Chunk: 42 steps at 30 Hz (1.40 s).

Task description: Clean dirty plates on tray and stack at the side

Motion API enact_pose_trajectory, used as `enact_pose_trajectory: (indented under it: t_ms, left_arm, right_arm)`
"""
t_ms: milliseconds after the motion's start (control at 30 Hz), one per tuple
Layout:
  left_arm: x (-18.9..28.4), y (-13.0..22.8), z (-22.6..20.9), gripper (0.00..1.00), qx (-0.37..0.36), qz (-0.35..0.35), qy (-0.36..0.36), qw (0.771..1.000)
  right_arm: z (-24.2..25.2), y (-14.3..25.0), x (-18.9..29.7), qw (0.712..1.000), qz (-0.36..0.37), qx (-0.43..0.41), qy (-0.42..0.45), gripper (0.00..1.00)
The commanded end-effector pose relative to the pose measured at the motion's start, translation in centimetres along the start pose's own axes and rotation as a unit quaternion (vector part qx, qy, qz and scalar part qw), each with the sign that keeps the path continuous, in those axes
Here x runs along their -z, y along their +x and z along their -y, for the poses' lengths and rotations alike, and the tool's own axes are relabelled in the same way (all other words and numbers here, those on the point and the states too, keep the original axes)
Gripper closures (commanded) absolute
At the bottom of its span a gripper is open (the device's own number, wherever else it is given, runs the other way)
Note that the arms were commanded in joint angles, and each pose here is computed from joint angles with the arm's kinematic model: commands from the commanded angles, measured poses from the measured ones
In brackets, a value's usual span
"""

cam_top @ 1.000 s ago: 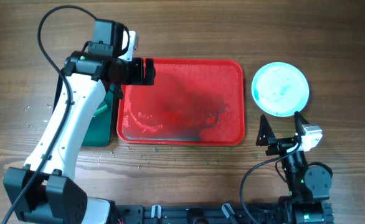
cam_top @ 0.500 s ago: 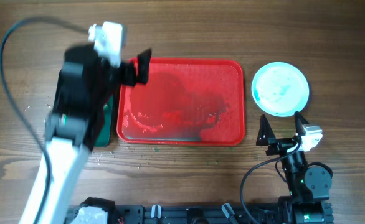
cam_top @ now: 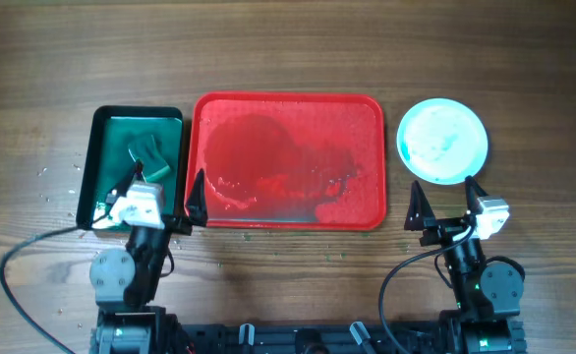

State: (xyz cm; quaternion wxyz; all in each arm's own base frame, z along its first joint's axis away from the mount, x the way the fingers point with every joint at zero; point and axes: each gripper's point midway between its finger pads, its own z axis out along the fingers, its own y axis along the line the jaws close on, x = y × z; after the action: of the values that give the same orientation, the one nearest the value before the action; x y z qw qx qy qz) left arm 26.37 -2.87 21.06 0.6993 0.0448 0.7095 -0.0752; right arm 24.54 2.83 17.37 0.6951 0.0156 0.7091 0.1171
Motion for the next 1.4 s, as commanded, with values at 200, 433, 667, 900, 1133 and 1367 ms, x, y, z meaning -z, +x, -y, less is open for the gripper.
enact_pose_trajectory:
  t_ms: [200, 433, 667, 900, 1133, 1367]
  left_arm:
    - [1.1, 3.2, -0.1, 0.0, -0.011, 0.006, -0.001, 1.0]
    - [1.7, 5.3, -0.1, 0.0, -0.003, -0.031, -0.002, 0.999]
    - [1.9, 5.0, -0.1, 0.0, -0.003, -0.023, -0.002, 1.0]
    - [1.9, 5.0, 0.5, 0.0, -0.004, -0.024, 0.01, 1.0]
    - [1.9, 5.0, 0.5, 0.0, -0.004, -0.024, 0.01, 1.0]
    - [1.9, 5.1, 0.5, 0.0, -0.003, -0.025, 0.01, 1.0]
  right_arm:
    - [0.0, -0.2, 0.0, 1.0, 0.006, 0.002, 0.002, 0.0]
    - [0.0, -0.2, 0.0, 1.0, 0.006, 0.002, 0.002, 0.0]
    - [0.0, -0.2, 0.0, 1.0, 0.006, 0.002, 0.002, 0.0]
    - [0.0, -0.2, 0.0, 1.0, 0.006, 0.002, 0.002, 0.0]
    - [0.0, -0.2, 0.0, 1.0, 0.006, 0.002, 0.002, 0.0]
    - [0.0, -0.2, 0.0, 1.0, 0.006, 0.002, 0.002, 0.0]
